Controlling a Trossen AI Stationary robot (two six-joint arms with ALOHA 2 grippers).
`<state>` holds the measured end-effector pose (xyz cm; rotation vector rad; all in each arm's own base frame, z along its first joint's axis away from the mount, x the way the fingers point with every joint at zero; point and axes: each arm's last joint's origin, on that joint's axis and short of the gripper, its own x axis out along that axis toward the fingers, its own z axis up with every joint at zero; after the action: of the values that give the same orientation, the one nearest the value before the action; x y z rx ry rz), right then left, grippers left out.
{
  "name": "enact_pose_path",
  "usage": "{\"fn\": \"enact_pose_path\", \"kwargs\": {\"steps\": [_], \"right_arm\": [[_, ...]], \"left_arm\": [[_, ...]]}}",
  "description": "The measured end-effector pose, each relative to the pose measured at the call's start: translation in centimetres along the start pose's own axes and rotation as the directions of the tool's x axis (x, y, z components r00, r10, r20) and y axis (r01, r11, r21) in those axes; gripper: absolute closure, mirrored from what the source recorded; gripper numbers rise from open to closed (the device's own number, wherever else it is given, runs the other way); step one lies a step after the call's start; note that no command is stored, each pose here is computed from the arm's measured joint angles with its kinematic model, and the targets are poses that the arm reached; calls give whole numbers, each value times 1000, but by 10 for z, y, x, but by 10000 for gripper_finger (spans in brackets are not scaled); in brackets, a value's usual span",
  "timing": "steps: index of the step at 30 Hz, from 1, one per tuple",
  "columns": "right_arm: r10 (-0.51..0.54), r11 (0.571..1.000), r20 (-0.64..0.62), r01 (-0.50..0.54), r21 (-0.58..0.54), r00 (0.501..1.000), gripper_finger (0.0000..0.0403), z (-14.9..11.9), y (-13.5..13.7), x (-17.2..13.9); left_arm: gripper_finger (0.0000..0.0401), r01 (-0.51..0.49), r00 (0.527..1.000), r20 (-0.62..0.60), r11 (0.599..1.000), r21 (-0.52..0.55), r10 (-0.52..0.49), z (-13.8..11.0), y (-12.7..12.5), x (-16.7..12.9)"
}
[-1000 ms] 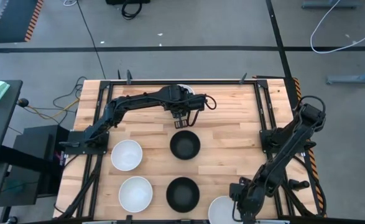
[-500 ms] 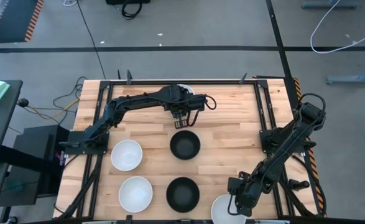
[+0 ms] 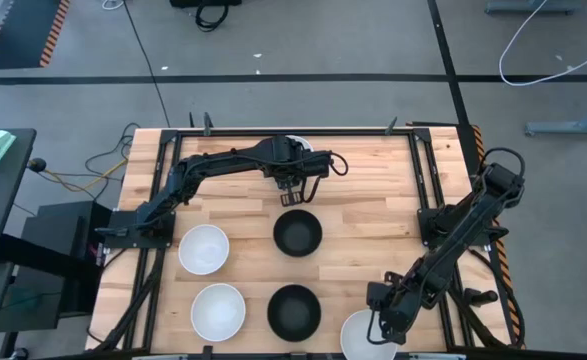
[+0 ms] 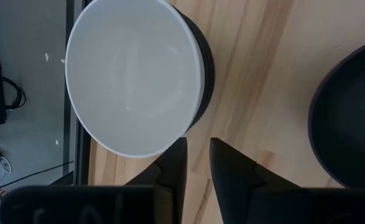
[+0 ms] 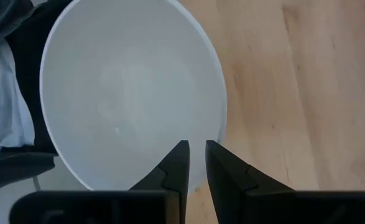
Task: Nest bowls inside each other
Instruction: Stack the white bowl on top of the stacked white bowls
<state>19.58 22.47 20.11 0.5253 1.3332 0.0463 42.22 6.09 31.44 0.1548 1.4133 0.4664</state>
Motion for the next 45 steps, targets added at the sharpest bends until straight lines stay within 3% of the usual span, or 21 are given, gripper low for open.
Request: {"fn": "enact_pose_path", "kwargs": {"steps": [10,32,45], "right_arm": [[-66,998,-3,66,5,998,343,0,-7,-1],[-37,999,36,37,4,999,343,-7,0,-1],[-95,995,7,95,7,995,343,-8,-2,16]], "left_arm": [[332,0,1000,1,1000,-5,0,0,0,0],[330,0,1000,1,1000,-7,0,0,0,0],[339,1,1000,1,1000,-7,-1,0,0,0]]}}
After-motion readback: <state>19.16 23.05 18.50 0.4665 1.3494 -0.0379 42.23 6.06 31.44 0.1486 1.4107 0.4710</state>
